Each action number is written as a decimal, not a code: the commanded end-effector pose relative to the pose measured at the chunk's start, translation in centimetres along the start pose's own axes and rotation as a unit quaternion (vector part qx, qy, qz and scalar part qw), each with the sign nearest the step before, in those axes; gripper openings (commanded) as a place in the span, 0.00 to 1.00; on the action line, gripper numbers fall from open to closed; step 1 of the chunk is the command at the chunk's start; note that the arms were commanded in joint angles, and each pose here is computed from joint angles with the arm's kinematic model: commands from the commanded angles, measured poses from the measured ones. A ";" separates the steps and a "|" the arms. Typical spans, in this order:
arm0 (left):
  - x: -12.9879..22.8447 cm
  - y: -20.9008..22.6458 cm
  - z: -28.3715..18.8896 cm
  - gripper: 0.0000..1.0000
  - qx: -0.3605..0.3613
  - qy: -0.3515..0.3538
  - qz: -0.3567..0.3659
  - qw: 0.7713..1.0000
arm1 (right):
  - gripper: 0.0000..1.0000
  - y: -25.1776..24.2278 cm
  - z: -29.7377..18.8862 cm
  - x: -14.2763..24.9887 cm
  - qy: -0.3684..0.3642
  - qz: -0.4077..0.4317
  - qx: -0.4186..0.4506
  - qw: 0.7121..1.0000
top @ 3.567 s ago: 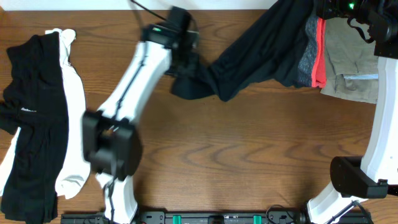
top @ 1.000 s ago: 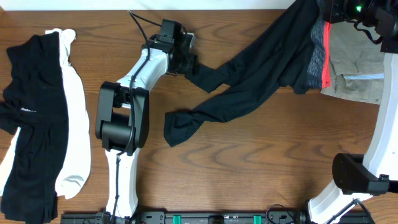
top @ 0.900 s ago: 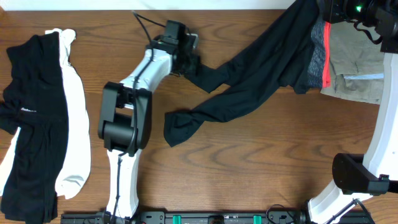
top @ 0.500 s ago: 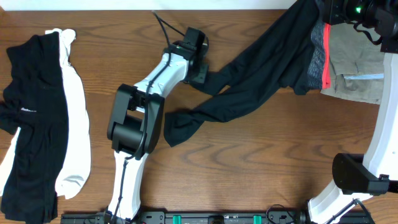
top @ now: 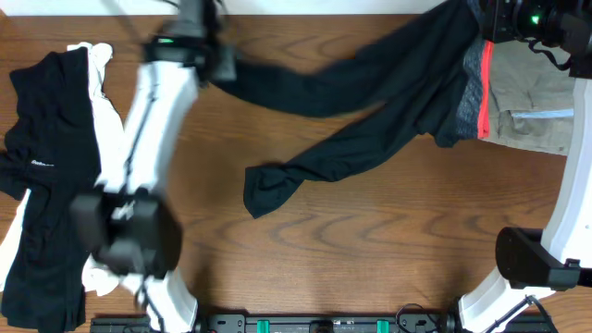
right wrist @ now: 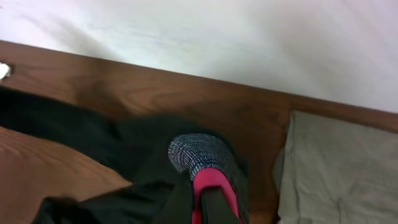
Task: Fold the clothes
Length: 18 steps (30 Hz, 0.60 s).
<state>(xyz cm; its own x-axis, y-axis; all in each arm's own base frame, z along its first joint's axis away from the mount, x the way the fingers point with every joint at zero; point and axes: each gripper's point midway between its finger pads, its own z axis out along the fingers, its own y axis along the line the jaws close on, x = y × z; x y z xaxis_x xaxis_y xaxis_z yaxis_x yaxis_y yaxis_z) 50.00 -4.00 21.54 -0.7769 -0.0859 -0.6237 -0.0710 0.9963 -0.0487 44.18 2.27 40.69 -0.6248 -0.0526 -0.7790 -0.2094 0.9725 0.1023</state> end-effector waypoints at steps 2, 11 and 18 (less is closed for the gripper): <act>-3.6 3.1 -6.7 0.06 -0.018 -0.077 -0.032 0.996 | 0.01 -2.5 -0.3 0.5 0.007 0.013 0.025 1.000; -2.8 6.2 -9.4 0.06 -0.040 -0.072 -0.052 0.995 | 0.01 -4.7 -0.8 2.3 0.035 0.046 0.039 0.998; -2.2 9.1 -12.3 0.06 -0.065 -0.076 -0.072 0.992 | 0.01 -4.1 -1.3 2.2 0.031 0.043 0.022 0.998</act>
<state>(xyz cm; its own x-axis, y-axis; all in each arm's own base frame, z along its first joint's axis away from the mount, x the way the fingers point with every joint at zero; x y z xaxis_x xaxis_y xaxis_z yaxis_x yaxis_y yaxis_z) 44.94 3.29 30.06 -0.6851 -0.1975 -0.7011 -0.2199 0.9737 -0.0594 42.74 -2.19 39.12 -0.6928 0.0281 -0.7206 -0.0999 0.9859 0.1344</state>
